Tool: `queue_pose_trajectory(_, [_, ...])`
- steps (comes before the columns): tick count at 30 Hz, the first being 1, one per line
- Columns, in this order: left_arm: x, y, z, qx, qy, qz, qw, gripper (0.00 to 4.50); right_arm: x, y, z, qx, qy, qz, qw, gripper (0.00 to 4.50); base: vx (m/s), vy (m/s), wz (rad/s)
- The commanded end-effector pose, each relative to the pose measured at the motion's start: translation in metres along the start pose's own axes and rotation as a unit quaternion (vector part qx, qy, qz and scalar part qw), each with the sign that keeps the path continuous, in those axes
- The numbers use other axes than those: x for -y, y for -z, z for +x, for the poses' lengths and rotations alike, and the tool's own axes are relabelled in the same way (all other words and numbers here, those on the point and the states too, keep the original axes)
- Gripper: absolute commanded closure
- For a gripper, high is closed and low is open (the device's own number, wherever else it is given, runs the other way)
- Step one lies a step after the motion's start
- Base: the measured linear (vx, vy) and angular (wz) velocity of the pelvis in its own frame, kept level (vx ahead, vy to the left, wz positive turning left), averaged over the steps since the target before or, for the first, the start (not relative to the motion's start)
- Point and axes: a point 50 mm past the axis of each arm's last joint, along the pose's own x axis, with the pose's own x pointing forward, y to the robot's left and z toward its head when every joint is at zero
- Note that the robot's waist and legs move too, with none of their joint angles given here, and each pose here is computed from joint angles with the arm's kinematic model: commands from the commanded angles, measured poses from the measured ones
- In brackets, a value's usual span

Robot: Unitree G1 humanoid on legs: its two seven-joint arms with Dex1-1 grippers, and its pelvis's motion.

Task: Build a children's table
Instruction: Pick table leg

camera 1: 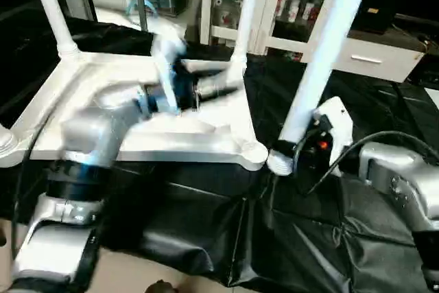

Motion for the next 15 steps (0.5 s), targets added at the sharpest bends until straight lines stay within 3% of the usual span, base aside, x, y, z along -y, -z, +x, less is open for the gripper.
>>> queue_pose_trajectory(1, [0.01, 0.028, 0.014, -0.078, 0.032, 0.04, 0.996, 1.23, 0.005, -0.007, -0.007, 0.021, 0.035, -0.01, 0.999, 2.6, 0.0, 0.0, 0.0])
queue_pose_trajectory(2, [0.009, 0.046, 0.017, -0.119, 0.037, 0.057, 0.991, 1.23, 0.004, -0.006, -0.008, 0.021, 0.039, -0.012, 0.999, 2.6, 0.0, 0.0, 0.0])
queue_pose_trajectory(5, [0.005, 0.057, 0.022, -0.133, 0.042, 0.058, 0.989, 1.23, 0.0, -0.005, -0.012, 0.016, 0.029, -0.019, 0.999, 2.6, 0.0, 0.0, 0.0])
queue_pose_trajectory(10, [0.004, 0.064, 0.027, -0.15, 0.061, 0.065, 0.985, 1.23, -0.002, -0.003, -0.016, 0.013, 0.027, -0.025, 0.999, 2.61, 0.0, 0.0, 0.0])
queue_pose_trajectory(11, [0.0, 0.068, 0.03, -0.168, 0.046, 0.087, 0.981, 1.23, -0.003, -0.003, -0.017, 0.012, 0.028, -0.027, 0.999, 2.61, 0.0, 0.0, 0.0])
queue_pose_trajectory(15, [-0.005, 0.072, 0.034, -0.179, 0.031, 0.089, 0.979, 1.23, -0.005, -0.002, -0.019, 0.012, 0.026, -0.027, 0.999, 2.61, 0.0, 0.0, 0.0])
